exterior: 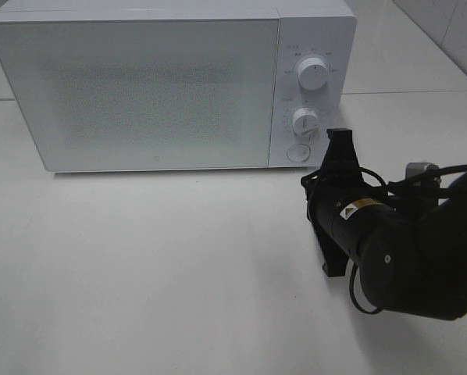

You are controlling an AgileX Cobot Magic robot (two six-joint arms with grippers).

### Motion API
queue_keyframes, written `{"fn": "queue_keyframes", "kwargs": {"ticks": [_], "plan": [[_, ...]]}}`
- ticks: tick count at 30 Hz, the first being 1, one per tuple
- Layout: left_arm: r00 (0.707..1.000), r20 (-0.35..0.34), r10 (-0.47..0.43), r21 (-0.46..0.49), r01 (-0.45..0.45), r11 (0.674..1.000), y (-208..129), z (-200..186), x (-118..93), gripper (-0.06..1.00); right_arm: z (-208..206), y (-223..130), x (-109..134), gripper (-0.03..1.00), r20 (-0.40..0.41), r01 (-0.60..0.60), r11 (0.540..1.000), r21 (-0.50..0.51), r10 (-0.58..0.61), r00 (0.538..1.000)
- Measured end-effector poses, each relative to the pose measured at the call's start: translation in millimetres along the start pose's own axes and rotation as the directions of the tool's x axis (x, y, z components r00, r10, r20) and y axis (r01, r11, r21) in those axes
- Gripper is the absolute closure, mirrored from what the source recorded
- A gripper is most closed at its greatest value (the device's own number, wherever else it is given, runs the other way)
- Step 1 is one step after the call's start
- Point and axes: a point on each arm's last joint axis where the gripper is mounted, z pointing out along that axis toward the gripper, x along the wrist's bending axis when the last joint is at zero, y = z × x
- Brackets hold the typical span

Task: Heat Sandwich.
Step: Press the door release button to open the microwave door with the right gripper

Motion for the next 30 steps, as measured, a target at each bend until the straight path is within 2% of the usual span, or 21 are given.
{"fn": "queue_keyframes", "kwargs": {"ticks": [11, 30], "plan": [[1.000, 0.000, 0.000, 0.000, 0.000, 1.000, 0, 0, 0, -0.05, 39, 6, 15, 0.97, 0.009, -0.020, 1.000, 0.002, 0.020, 1.000], [1.000, 0.000, 0.000, 0.000, 0.000, 1.000, 0, 0, 0, -0.05, 87, 3, 17, 0.97, 0.023, -0.014, 1.000, 0.006, 0.014, 1.000]]}}
